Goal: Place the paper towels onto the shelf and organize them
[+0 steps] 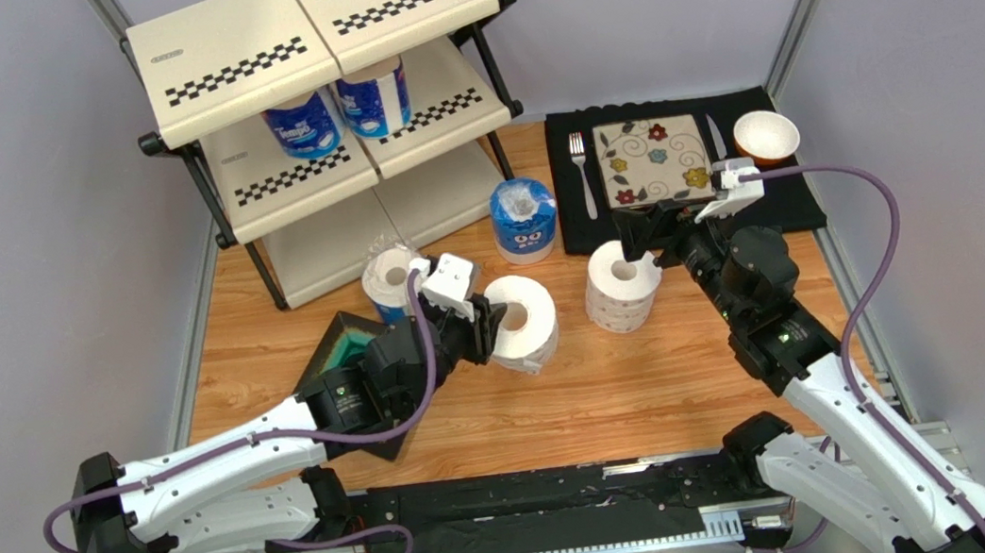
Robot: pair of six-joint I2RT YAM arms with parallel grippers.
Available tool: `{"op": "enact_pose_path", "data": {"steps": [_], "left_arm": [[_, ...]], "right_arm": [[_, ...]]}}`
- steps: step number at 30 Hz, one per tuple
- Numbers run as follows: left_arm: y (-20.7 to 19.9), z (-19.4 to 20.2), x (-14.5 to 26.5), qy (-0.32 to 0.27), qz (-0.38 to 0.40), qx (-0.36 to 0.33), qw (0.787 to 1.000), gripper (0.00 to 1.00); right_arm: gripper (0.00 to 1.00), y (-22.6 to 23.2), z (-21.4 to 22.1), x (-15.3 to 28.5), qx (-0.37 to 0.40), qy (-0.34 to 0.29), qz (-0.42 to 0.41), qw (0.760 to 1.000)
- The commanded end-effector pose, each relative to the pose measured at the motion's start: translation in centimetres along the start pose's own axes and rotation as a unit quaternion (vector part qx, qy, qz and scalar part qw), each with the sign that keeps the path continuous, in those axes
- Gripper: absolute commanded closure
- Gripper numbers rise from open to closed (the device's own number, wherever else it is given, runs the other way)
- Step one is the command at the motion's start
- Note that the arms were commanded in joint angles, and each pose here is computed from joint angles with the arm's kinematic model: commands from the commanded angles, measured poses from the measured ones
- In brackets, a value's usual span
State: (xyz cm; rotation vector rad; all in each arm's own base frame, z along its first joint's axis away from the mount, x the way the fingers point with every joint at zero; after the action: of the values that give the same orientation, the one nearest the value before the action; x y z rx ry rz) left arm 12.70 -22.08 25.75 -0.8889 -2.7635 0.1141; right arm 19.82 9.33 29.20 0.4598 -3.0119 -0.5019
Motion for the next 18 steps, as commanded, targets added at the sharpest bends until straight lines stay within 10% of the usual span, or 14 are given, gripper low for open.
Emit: {"op": "enact_pose_path", "data": {"steps": [1, 18], "left_arm": [[-1.3, -6.3, 0.3, -0.081, 0.019, 0.012, 0.996, 0.66], [-1.7, -19.9, 1.7, -0.242, -0.048, -0.073, 0.966, 0.76]], "right_arm": [[0.14, 0.2, -0.2, -0.1, 0.000, -0.002, -0.006, 1.000], [0.14, 0.2, -0.4, 0.5, -0.006, -0.008, -0.009, 1.000]]}}
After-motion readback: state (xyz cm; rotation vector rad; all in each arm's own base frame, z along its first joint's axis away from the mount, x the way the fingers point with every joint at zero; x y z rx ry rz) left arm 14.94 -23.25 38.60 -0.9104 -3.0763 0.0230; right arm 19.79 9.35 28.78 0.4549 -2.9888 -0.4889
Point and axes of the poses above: each gripper's point midway between its finger pads, its own x axis back along the fingers, its own y axis along the line the jaws close on, z = x × y, the point moved 10 cm from there along x, back along the fingers, and after that the axes turned 1 degree about x, right-handed, at the moved point
